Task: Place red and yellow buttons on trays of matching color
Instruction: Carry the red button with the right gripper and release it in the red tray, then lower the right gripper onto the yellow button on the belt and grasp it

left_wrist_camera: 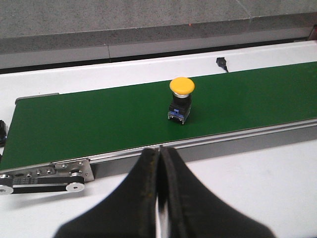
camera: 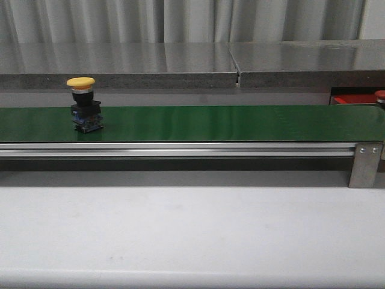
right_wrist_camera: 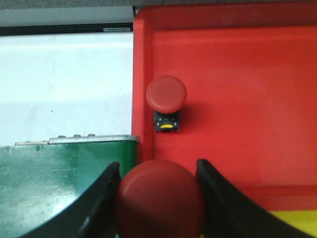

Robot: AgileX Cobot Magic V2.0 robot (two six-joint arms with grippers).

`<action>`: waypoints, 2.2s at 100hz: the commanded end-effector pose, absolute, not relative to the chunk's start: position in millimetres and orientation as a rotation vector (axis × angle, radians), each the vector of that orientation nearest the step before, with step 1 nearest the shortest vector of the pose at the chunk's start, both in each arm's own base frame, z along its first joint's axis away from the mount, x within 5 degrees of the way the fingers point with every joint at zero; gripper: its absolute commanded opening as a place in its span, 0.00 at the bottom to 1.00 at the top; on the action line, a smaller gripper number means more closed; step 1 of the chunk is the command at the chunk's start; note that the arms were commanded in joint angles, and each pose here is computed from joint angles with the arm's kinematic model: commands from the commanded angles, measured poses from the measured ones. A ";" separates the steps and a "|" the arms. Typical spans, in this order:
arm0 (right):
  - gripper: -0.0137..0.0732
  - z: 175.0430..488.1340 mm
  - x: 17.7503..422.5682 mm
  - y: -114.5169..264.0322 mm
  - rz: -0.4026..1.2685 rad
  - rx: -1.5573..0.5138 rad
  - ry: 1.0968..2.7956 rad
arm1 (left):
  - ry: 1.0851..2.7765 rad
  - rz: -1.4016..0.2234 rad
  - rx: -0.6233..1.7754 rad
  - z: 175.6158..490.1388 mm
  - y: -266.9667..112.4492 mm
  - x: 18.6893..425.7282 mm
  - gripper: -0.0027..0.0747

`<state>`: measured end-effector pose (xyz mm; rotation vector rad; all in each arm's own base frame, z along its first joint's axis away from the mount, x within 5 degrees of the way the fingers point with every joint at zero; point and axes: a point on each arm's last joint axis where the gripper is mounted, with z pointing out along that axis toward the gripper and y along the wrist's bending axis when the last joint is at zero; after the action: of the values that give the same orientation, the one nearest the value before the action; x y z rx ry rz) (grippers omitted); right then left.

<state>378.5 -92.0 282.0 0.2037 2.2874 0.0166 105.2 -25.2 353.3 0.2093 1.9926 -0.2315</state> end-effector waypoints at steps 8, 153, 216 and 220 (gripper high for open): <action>0.23 305.6 395.4 -100.9 0.018 0.261 2.173 | 1.901 -0.247 0.186 367.9 -25.7 106.3 0.01; 0.79 237.6 433.2 -116.5 0.005 0.367 2.198 | 1.901 -0.247 0.186 367.9 -25.7 106.3 0.01; 0.79 325.1 370.3 -58.5 0.025 0.168 2.071 | 1.901 -0.247 0.186 367.9 -25.7 106.3 0.01; 0.79 328.1 366.2 -50.5 0.039 0.147 2.072 | 1.901 -0.247 0.186 367.9 -25.7 106.3 0.01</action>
<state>379.4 -64.3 289.6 0.1979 2.1973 0.0459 105.2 -25.2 353.3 0.2093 1.9926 -0.2315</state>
